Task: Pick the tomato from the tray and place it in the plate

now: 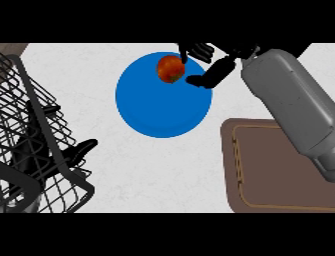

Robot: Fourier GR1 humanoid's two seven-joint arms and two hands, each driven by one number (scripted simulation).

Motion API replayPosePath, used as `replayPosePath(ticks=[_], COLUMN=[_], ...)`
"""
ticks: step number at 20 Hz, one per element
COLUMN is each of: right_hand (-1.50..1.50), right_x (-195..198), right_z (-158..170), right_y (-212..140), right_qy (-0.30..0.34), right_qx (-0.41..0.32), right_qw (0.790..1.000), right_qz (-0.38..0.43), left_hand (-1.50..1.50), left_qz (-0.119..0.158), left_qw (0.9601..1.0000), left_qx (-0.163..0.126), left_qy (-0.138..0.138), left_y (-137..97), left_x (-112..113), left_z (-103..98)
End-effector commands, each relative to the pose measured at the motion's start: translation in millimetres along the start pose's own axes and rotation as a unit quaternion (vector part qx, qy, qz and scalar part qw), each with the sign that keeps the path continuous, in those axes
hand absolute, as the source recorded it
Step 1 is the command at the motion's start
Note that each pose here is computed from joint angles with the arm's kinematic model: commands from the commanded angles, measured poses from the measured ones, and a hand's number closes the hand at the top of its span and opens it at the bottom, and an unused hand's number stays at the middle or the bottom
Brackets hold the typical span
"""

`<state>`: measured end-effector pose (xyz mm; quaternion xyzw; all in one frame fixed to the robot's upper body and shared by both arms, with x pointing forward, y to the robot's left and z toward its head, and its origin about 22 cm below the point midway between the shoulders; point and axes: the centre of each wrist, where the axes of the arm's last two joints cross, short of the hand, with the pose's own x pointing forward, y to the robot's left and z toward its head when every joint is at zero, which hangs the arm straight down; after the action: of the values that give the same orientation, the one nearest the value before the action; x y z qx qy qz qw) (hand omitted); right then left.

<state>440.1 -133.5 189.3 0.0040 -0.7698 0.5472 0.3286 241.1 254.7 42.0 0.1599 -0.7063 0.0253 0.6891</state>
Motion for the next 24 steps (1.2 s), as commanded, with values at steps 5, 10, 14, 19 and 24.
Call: replayPosePath(ticks=[5,10,14,19,24], right_hand=[1.5,1.5,-1.5,-1.5,-1.5], right_x=[6,-1,-4,-7,-9], right_z=[-42,-48,-49,-50,-52], right_y=[65,98,128,123,102], right_qy=[0.021,0.065,0.113,0.101,0.091], right_qx=[0.074,0.079,0.086,0.047,-0.059], right_qw=[0.997,0.99,0.987,0.988,0.972], right_qz=[-0.002,-0.101,-0.08,-0.105,-0.208], left_hand=[0.0,0.0,0.0,0.0,0.0], left_qz=[-0.133,-0.139,-0.127,-0.132,-0.129], left_qw=[0.9861,0.9869,0.9877,0.9866,0.9883], left_qx=[-0.099,-0.082,-0.092,-0.095,-0.081], left_qy=[-0.008,-0.007,-0.001,-0.014,-0.009], left_y=[32,35,35,35,27], left_x=[-26,-30,-29,-24,-23], left_z=[11,16,14,11,12])
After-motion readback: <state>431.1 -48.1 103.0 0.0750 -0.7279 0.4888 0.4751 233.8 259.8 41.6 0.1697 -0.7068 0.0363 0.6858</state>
